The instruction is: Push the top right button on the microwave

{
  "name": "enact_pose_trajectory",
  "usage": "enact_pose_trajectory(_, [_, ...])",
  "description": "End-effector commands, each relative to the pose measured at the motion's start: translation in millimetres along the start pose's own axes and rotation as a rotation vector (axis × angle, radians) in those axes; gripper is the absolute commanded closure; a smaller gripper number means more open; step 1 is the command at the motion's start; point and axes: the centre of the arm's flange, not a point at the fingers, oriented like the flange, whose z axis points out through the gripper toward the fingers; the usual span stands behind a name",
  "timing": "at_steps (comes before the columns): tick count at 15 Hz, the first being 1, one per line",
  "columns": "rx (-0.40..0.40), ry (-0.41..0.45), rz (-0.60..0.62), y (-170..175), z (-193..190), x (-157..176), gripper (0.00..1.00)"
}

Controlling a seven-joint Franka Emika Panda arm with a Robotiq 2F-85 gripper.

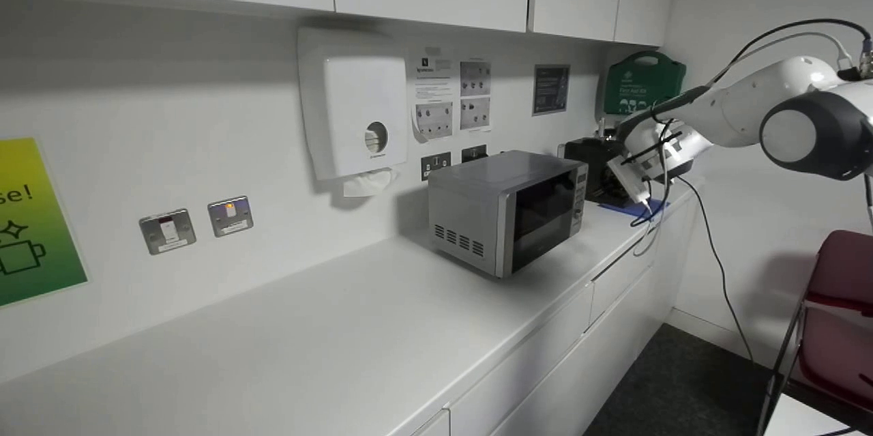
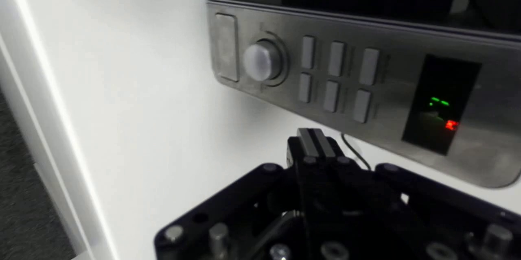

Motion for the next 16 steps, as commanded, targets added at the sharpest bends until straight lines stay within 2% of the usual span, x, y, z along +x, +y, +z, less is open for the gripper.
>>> enact_pose_trajectory(1, [-0.151, -0.051, -0.041, 27, -69, -1, 1.00])
enact_pose_trajectory(5, [-0.339, -0.241, -0.079, 47, -124, -16, 1.00])
enact_pose_trajectory(8, [-0.514, -0.374, -0.106, 43, -164, -29, 1.00])
enact_pose_trajectory(9, [-0.579, -0.369, -0.133, 39, -177, -34, 1.00])
enact_pose_trajectory(11, [-0.636, -0.297, -0.179, 33, -197, -39, 1.00])
enact_pose_trajectory(13, [-0.627, -0.197, -0.240, 24, -212, -42, 1.00])
enact_pose_trajectory(14, [-0.629, -0.146, -0.276, 21, -215, -43, 0.75])
enact_pose_trajectory(15, [-0.633, -0.218, -0.243, 18, -200, -31, 0.74])
enact_pose_trajectory(16, [-0.628, -0.208, -0.251, 13, -204, -33, 0.93])
